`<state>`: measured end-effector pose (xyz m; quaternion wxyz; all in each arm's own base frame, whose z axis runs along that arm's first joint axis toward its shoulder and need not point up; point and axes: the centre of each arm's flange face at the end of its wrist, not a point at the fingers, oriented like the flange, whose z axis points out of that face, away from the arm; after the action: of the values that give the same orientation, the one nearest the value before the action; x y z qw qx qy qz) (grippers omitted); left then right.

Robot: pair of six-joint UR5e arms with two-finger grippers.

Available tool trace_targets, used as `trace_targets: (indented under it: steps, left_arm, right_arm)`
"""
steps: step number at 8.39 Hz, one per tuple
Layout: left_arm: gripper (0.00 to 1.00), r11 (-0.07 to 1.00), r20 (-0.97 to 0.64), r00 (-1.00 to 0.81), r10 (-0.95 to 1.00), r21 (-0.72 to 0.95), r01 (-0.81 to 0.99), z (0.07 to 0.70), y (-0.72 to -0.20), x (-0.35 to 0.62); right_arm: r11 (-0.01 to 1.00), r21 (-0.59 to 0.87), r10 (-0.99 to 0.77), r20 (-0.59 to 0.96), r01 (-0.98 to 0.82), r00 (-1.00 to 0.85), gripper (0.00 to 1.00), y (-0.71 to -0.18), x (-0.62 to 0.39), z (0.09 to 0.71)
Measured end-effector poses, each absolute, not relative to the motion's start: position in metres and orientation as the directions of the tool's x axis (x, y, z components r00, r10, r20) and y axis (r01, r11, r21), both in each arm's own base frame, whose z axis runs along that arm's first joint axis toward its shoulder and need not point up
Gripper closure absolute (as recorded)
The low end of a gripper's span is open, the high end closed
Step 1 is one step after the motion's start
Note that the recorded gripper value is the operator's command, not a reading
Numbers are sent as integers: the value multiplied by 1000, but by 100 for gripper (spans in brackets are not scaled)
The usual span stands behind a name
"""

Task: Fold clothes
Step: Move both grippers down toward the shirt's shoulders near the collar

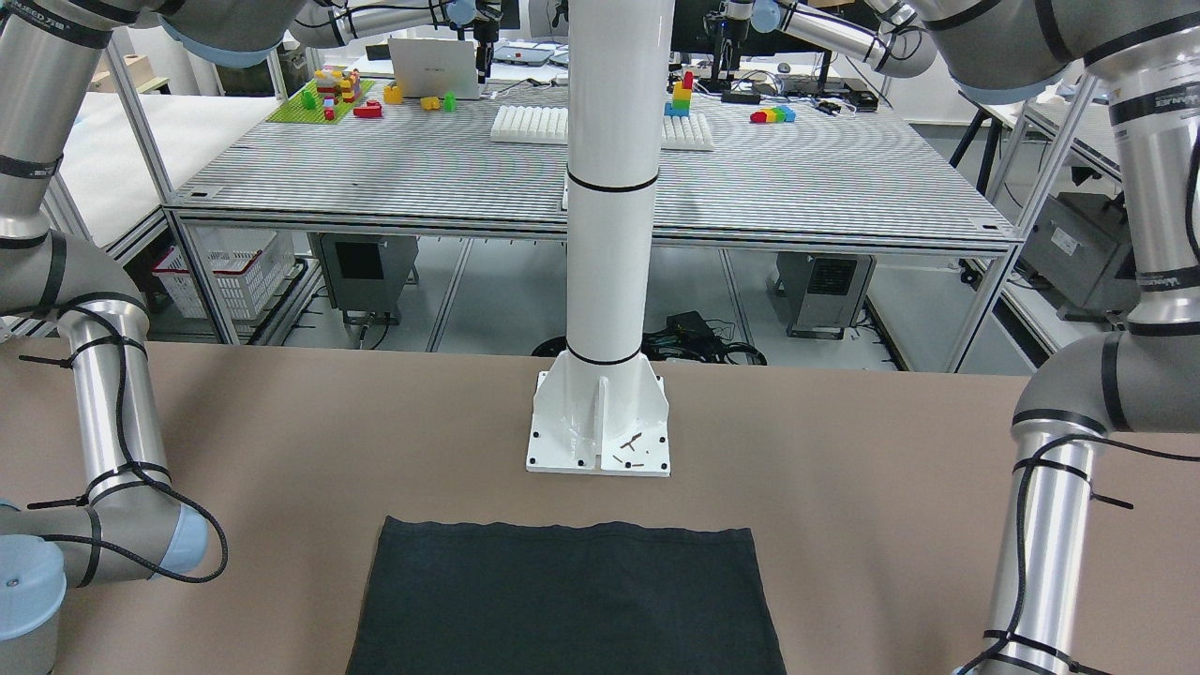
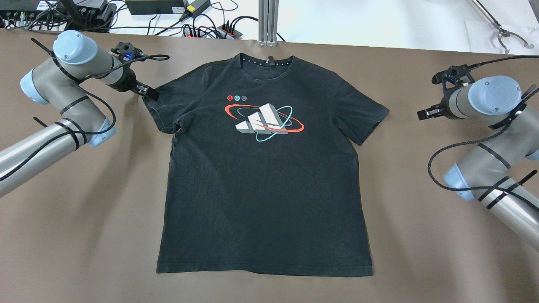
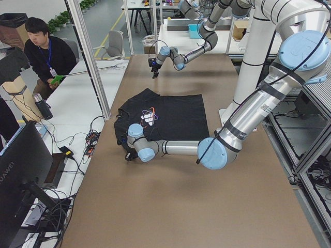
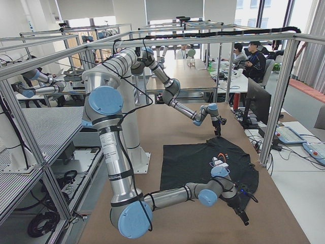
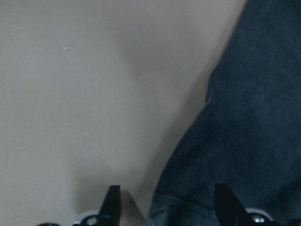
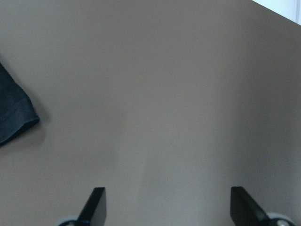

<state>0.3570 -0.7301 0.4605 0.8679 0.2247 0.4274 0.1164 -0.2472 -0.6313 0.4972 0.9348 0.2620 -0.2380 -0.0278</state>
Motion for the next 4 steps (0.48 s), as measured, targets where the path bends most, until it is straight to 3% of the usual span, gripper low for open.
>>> trace_targets:
  steps: [1,4]
  left_arm:
    - [93,870,-691,604,397,493,-8,459,-730,355]
    - [96,865,-691,601,401,501,-1,460,-728,348]
  right_arm:
    - [862,502,-178,430,-71,885,6,-631,-248,498]
    - [861,504,-184,431,-67,883,6,-629,-252,498]
